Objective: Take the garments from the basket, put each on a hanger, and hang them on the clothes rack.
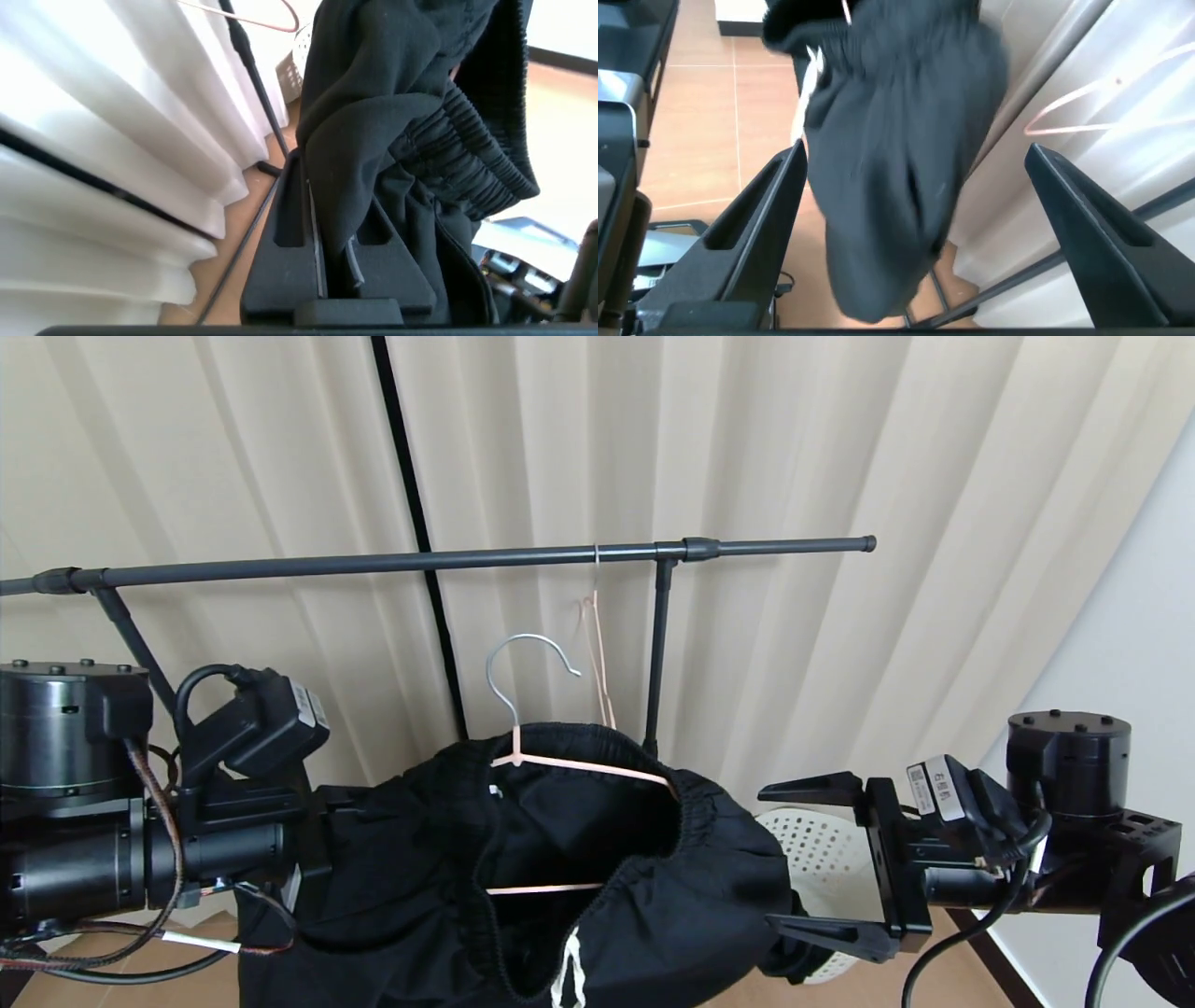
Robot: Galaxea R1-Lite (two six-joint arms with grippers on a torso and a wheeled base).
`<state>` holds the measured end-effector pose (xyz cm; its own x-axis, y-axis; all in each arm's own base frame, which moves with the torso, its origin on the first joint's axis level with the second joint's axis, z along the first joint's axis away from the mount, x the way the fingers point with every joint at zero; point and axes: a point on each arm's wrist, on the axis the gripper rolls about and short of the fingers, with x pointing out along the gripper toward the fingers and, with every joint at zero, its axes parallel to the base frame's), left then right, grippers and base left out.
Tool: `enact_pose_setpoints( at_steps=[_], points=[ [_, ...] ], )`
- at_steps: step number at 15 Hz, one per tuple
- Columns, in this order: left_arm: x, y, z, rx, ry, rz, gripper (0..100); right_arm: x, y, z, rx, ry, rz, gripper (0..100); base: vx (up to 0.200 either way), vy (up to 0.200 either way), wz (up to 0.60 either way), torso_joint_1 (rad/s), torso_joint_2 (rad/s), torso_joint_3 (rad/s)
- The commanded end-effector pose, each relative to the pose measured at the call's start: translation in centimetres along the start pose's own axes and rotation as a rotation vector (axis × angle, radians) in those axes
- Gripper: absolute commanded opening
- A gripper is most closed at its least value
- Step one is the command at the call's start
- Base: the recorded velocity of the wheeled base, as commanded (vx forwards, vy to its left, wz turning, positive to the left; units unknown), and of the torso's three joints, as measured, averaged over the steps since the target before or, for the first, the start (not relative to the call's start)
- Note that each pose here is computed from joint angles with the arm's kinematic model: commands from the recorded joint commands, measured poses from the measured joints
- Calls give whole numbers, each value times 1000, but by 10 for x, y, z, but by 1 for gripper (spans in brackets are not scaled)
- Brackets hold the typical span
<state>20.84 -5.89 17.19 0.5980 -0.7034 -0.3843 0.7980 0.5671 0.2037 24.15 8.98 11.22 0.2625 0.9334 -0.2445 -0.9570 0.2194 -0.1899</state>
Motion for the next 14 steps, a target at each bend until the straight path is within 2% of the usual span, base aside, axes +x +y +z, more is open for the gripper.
enact_pose_setpoints(
  at_steps=[1,8,14],
  points=[
    [-14,-2,4,-15,-28,36,0,3,-11,-15,45,5,20,100,0,0,0,0,0,0],
    [-27,0,14,-82,-102,96,0,18,-19,-48,137,56,47,100,0,0,0,0,0,0],
    [-36,-5,19,-81,-130,107,0,41,-25,-81,174,69,57,100,0,0,0,0,0,0]
  ],
)
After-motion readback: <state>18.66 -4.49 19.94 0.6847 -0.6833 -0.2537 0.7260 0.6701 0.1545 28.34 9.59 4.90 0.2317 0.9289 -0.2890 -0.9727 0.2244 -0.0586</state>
